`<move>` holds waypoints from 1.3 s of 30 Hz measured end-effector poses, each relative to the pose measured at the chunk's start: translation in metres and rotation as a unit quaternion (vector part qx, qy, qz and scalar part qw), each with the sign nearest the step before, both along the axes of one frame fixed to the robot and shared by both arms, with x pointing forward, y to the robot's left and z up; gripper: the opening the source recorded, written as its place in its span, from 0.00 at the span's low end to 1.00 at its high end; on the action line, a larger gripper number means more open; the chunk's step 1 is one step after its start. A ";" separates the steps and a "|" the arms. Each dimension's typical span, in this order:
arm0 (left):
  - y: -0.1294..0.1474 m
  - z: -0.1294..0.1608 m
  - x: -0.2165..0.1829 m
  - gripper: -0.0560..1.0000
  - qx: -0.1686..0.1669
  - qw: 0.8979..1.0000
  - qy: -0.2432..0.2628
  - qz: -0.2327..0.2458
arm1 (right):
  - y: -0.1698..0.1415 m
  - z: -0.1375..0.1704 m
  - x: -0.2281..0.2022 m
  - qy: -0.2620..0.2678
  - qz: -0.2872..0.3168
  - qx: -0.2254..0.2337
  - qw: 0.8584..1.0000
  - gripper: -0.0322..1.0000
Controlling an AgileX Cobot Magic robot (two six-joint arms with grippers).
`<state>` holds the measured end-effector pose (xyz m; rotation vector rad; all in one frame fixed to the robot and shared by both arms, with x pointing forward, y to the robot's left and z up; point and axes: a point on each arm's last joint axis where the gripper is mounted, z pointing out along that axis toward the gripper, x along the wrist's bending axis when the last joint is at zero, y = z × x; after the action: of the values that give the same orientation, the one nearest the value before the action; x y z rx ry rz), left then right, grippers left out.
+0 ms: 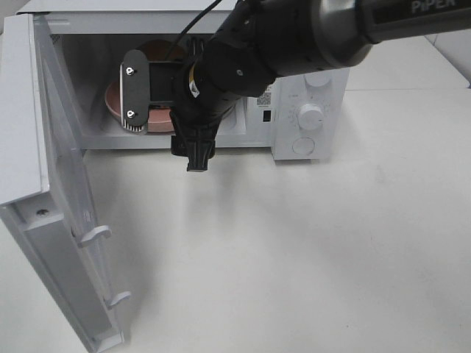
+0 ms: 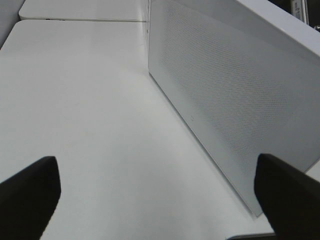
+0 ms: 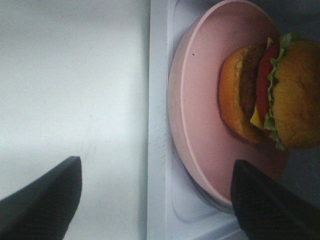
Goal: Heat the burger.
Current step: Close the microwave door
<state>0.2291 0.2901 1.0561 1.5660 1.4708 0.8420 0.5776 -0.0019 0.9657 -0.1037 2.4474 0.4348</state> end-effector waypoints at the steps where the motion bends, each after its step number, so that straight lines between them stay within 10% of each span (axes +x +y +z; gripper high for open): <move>1: 0.000 0.000 0.000 0.97 0.000 1.000 0.000 0.000 | 0.000 0.000 0.000 0.000 0.000 0.000 1.000 0.79; 22: 0.000 0.000 0.000 0.97 0.000 1.000 0.000 0.000 | -0.069 0.043 -0.073 0.093 -0.150 0.071 0.982 0.78; 39: 0.000 0.000 0.000 0.97 0.000 1.000 0.000 0.000 | -0.140 0.068 -0.141 0.187 -0.367 0.085 0.907 0.78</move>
<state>0.2291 0.2901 1.0561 1.5660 1.4708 0.8420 0.4364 -0.1416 1.0335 1.0291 2.5580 0.3354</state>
